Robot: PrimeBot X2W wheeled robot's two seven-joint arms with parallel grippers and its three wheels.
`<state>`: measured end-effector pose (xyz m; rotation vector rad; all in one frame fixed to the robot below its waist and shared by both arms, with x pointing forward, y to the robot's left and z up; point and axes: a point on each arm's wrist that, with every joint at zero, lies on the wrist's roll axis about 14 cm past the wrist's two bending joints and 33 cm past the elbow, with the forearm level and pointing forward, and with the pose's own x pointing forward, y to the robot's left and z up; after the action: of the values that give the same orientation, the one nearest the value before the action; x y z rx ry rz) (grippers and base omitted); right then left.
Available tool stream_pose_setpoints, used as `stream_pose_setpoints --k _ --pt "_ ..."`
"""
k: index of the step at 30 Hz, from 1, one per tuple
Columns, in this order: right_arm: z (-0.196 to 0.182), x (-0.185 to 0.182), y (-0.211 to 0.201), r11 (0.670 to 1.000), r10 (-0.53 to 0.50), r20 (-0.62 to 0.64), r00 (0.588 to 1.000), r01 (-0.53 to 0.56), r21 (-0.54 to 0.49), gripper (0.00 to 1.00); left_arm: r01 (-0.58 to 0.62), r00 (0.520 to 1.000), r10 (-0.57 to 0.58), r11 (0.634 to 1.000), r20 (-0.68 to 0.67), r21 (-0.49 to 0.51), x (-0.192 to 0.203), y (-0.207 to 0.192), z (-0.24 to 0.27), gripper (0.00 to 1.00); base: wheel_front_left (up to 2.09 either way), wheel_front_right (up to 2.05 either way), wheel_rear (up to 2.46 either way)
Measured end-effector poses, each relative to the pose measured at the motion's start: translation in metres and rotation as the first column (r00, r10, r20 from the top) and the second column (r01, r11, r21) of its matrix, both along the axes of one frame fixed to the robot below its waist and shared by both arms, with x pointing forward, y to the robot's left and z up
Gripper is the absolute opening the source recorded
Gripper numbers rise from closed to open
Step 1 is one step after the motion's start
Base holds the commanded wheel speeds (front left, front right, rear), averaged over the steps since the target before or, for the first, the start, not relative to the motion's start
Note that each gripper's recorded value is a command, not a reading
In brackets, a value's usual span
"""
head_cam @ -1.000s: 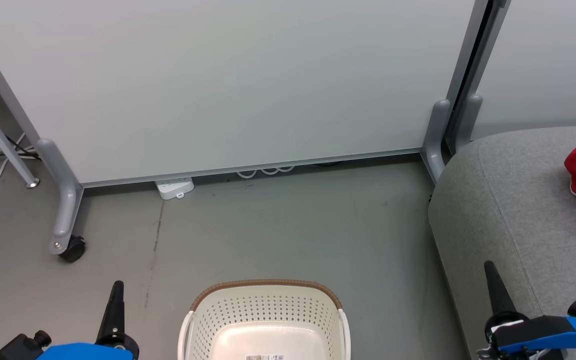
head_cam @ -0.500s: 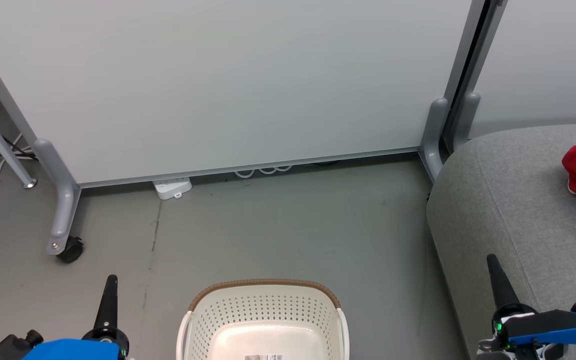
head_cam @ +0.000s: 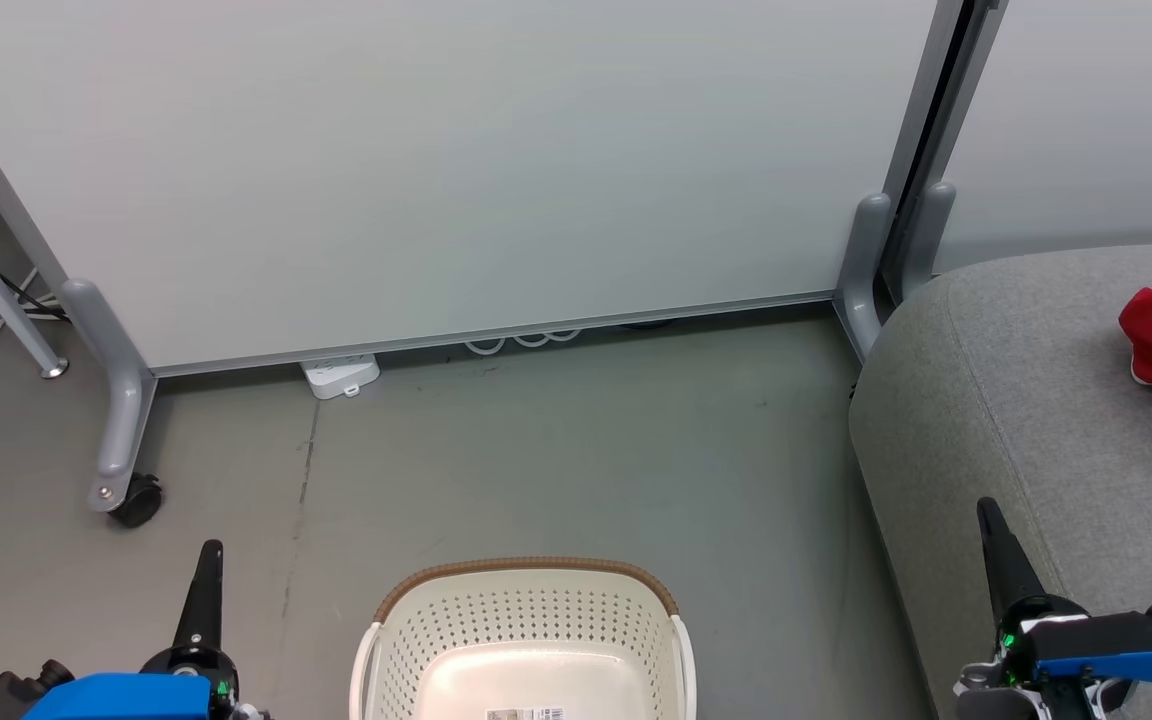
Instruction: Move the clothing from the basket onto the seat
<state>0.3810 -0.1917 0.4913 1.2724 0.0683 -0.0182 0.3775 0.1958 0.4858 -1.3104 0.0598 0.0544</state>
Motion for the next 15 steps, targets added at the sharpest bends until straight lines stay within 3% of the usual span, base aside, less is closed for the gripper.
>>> stream_pose_setpoints --k 15 --pt "0.0049 0.0025 -0.0034 0.992 -0.016 0.016 1.000 0.014 0.127 0.00 -0.004 1.000 0.007 0.994 0.021 -0.113 0.0036 0.0018 0.0062 0.00 0.00 0.00 0.00"
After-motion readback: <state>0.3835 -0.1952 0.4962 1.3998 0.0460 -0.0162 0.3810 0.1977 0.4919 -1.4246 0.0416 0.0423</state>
